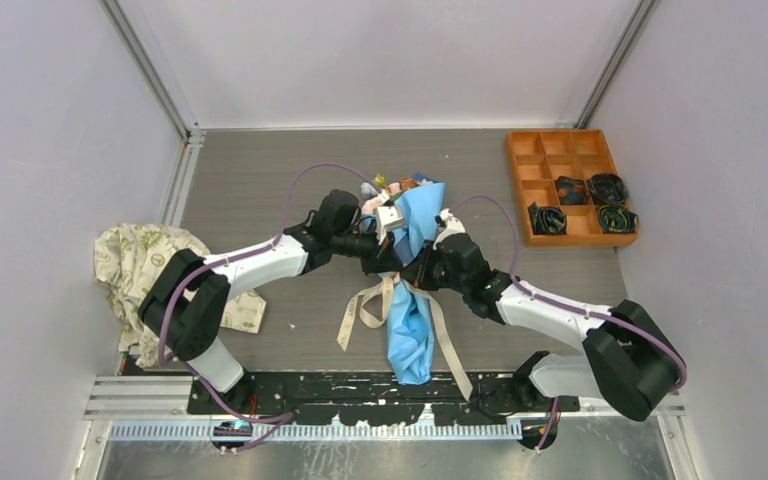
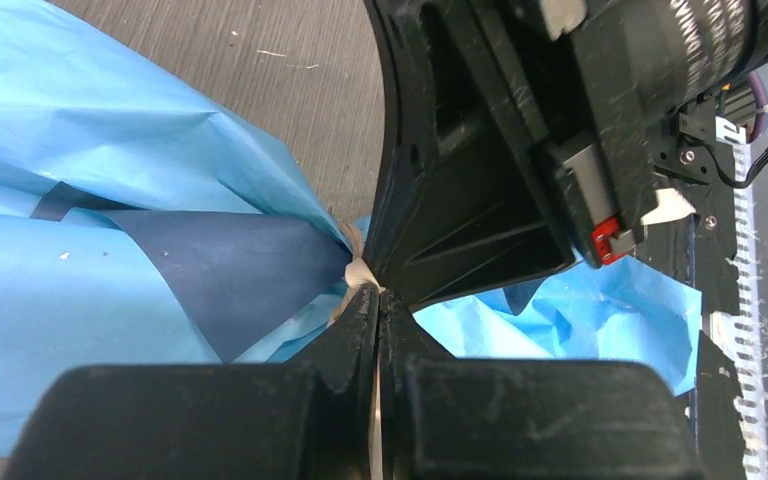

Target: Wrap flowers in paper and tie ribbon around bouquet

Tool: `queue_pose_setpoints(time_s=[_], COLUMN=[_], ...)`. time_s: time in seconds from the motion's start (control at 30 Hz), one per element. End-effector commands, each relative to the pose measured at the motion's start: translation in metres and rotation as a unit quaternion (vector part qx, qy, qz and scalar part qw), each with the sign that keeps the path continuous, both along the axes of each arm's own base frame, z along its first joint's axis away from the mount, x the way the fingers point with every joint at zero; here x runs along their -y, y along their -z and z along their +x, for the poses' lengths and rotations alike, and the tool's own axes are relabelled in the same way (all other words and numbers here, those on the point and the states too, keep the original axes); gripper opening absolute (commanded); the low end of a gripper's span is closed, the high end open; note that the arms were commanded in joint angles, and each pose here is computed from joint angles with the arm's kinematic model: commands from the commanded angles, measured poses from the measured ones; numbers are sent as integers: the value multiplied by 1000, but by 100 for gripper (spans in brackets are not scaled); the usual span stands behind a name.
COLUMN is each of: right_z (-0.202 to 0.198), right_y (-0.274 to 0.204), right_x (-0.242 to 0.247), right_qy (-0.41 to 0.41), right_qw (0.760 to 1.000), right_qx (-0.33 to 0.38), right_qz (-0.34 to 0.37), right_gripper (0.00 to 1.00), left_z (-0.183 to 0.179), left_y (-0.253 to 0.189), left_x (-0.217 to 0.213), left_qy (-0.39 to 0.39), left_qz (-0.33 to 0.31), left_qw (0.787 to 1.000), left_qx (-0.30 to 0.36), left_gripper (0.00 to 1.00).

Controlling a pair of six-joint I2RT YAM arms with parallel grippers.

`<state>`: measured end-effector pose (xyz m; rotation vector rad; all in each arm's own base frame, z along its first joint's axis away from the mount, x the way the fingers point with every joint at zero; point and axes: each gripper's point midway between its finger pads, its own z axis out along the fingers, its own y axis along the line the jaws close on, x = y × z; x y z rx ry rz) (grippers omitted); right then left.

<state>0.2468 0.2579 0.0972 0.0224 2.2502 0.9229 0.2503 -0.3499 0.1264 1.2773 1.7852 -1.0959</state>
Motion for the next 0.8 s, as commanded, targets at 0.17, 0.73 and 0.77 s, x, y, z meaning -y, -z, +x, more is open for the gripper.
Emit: queue_pose_setpoints(time_s=[0.17, 0.73, 0.77], right_z=[34, 70, 69], right_y=[-23, 5, 9], right_x=[-21, -26, -27], right_qy=[22, 3, -3], right_qw=[998, 996, 996], right_qx=[52, 79, 74], right_qz=[40, 51, 50], right_gripper=[1, 1, 1], left_z=[21, -21, -23], left_y=[-17, 8, 9], left_x=[6, -30, -37], left_qy=[-40, 73, 112], left_qz=[-29, 5, 14], left_qw=[999, 997, 994], left_qx=[0, -37, 7], left_gripper=[0, 39, 53])
